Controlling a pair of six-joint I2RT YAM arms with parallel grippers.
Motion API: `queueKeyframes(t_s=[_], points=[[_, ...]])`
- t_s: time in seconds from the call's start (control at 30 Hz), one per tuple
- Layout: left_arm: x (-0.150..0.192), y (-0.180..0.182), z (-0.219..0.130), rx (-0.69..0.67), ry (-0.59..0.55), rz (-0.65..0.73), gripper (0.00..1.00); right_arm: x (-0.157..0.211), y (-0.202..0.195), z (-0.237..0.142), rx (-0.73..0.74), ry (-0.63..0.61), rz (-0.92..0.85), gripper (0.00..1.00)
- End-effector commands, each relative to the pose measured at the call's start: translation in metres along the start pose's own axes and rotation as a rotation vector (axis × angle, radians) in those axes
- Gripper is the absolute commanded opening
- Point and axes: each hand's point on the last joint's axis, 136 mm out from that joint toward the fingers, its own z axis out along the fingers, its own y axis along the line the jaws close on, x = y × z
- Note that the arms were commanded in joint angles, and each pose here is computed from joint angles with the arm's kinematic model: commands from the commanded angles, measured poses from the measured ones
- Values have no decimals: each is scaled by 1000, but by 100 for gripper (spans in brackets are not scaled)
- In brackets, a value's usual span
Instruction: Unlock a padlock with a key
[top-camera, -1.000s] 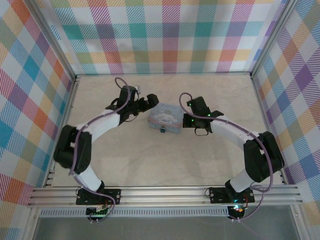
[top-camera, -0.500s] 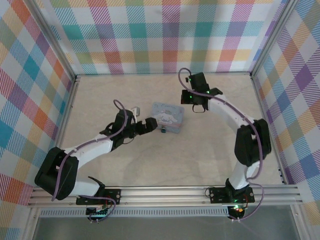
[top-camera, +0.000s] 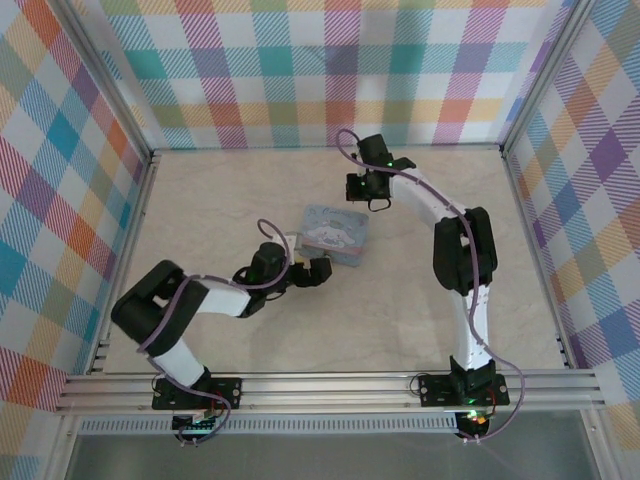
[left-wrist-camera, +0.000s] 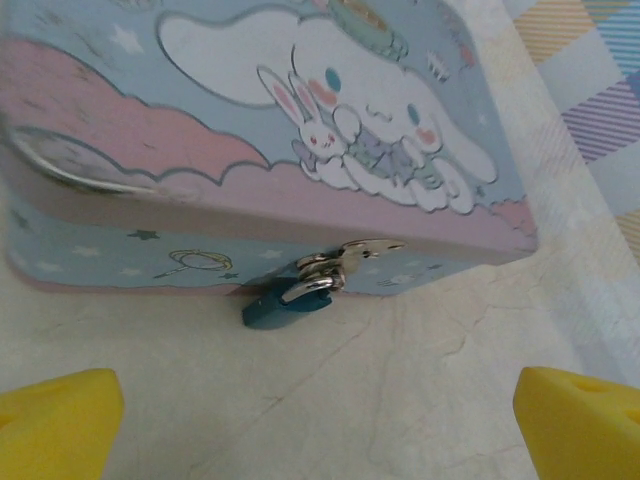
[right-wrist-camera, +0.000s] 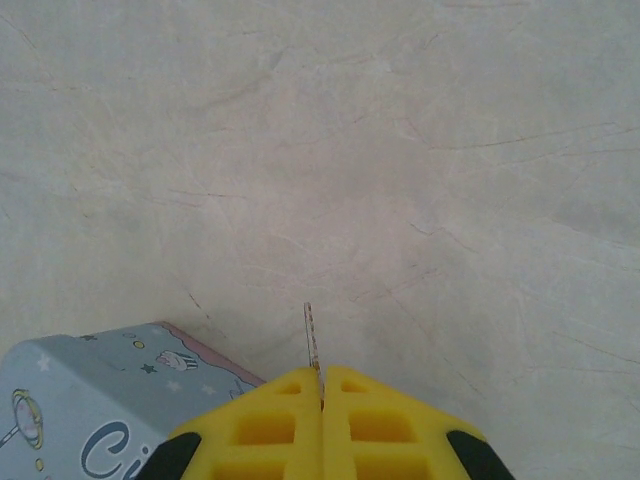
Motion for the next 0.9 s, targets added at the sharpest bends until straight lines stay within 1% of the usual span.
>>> queueKeyframes(t_s=[0.0, 0.2, 0.43, 0.57, 0.67, 0.8, 0.87], points=[[-24, -28, 12, 103, -132, 102, 100, 1, 4, 3, -21, 25, -19, 0], [-20, -30, 30, 132, -170, 143, 100, 7, 5, 12, -27, 56, -33, 0], [-8, -39, 43, 189, -140, 211, 100, 20, 8, 22, -30, 95, -57, 0], [-5, -43, 46, 199, -129, 249, 97, 30, 12, 30, -35, 125, -66, 0], [0, -50, 52, 229, -89, 271, 91, 37, 13, 33, -39, 142, -69, 0], [-3, -54, 56, 240, -111, 271, 94, 45, 14, 35, -41, 157, -68, 0], [-2, -61, 57, 276, -101, 278, 93, 48, 14, 36, -42, 161, -65, 0]])
